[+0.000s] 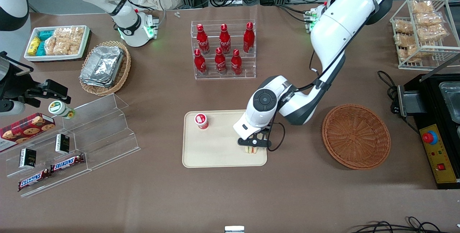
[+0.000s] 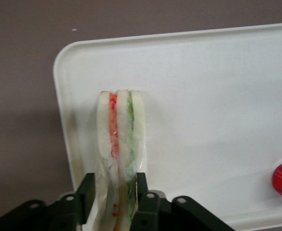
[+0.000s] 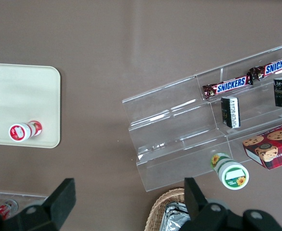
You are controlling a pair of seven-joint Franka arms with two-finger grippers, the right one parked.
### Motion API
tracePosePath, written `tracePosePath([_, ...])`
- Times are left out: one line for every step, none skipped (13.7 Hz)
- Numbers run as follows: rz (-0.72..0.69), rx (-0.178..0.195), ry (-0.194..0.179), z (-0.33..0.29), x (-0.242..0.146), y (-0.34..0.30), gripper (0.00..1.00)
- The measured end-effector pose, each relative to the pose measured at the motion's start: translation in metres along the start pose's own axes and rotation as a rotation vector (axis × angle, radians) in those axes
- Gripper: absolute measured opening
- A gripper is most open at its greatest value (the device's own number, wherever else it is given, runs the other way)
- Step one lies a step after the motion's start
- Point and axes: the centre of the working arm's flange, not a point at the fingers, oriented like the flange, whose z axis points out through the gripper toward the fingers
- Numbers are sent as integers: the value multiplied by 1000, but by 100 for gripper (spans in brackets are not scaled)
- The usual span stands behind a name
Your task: Place sandwich from basket to tray
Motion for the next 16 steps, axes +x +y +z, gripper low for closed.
tracePosePath([-5, 27, -9, -16, 1, -4, 59])
tracePosePath([-12, 55, -16, -37, 2, -10, 70])
tracePosePath([-16, 80, -19, -62, 2, -17, 79])
tracePosePath([-10, 97, -19, -89, 2, -26, 90])
tracePosePath([1, 107, -22, -116, 2, -37, 99])
tracePosePath([14, 116, -33, -140, 2, -51, 100])
tracePosePath([26, 127, -50, -162, 1, -67, 100])
tracePosePath([38, 135, -68, -182, 0, -84, 100])
tracePosePath([55, 143, -81, -202, -1, -103, 100])
tracePosePath([75, 152, -91, -222, -1, -123, 100])
tracePosePath([98, 163, -100, -241, -3, -145, 100])
tracePosePath([119, 173, -103, -259, -4, -166, 100])
tracePosePath([133, 181, -99, -278, -6, -187, 100])
tracePosePath([132, 190, -96, -297, -9, -208, 100])
tracePosePath([117, 201, -102, -313, -14, -227, 100])
tracePosePath([95, 209, -108, -325, -19, -243, 100])
